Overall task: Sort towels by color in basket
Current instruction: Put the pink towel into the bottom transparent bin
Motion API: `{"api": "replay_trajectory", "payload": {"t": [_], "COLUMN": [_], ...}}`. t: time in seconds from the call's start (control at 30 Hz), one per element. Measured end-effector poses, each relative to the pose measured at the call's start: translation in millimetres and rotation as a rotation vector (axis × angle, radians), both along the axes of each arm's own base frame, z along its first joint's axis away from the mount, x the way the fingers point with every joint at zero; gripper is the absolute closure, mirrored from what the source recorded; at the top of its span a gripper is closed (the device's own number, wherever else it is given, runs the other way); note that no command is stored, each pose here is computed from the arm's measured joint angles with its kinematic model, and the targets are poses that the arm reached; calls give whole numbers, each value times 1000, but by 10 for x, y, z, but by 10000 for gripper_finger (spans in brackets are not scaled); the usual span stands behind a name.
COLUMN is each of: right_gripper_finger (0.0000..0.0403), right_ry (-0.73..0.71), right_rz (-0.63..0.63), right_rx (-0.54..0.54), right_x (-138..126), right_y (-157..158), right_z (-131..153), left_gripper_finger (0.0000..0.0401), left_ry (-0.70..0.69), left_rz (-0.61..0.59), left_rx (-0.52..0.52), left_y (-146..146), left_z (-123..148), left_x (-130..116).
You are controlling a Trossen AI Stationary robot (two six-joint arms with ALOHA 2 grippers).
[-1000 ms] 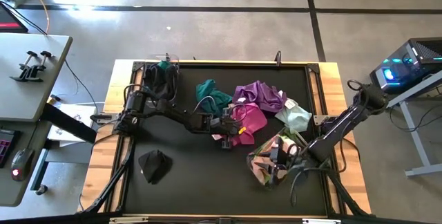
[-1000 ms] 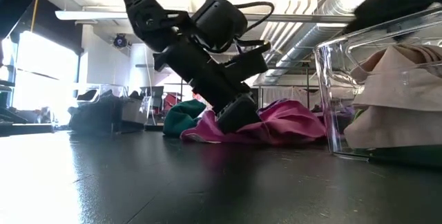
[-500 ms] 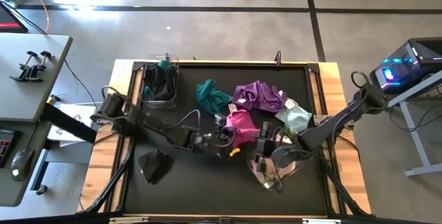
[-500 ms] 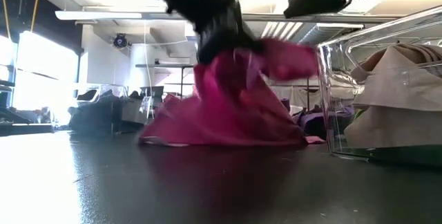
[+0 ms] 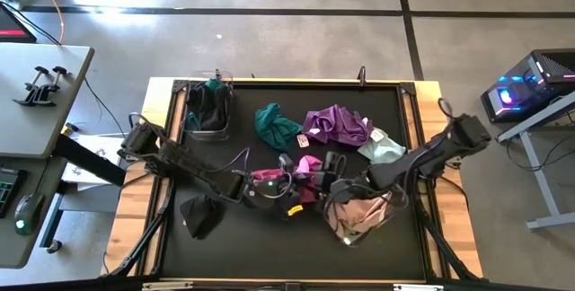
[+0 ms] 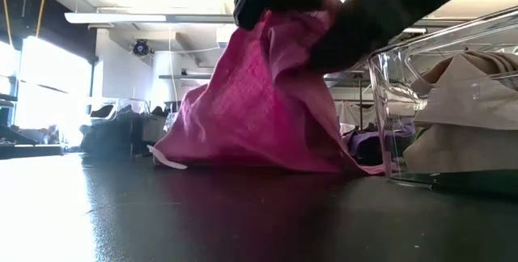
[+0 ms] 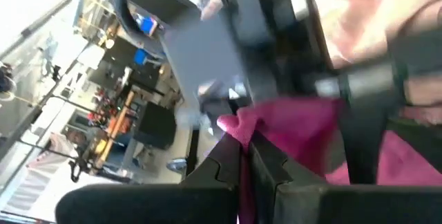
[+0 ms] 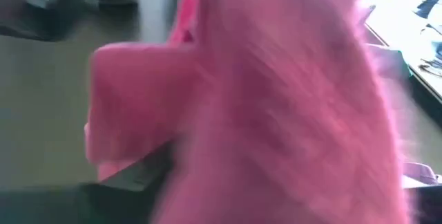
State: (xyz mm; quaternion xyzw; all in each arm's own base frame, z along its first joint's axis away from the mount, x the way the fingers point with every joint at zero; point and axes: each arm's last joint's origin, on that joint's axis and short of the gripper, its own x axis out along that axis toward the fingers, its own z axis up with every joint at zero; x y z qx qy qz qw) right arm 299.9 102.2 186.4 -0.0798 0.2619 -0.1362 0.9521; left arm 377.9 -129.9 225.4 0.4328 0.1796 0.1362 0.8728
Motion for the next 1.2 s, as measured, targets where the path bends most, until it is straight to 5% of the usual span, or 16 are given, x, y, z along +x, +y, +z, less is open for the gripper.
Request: {"api": "replay_trajectory", "payload": {"t": [0.13, 0.37, 0.53, 0.63, 0.73, 0.87, 1.2], "right_gripper_finger": [220, 387, 387, 399, 395, 400, 401], "right_ry": [-43, -128, -223, -275, -326, -385, -483], "right_rz": [-7, -124, -222, -247, -226, -120, -21], "right_rx": [-12, -53, -104, -154, -188, -176, 139], "right_x": [130, 168, 48, -103, -313, -695, -1864], "right_y": [-14, -1, 99, 206, 350, 530, 514], "right_z": [-116, -128, 93, 318, 578, 946, 1903], "left_gripper_finger": [400, 353, 294, 272, 262, 262, 265], "left_ry": [-12, 5, 46, 48, 27, -11, -54], "left_rz": [-20, 96, 229, 415, 572, 621, 683], "left_rx": [29, 82, 121, 162, 184, 110, -21], "left_y": [-56, -21, 67, 154, 254, 352, 440], "left_z": [27, 95, 255, 367, 477, 547, 409], "left_x": [-13, -76, -229, -378, -564, -798, -1023]}}
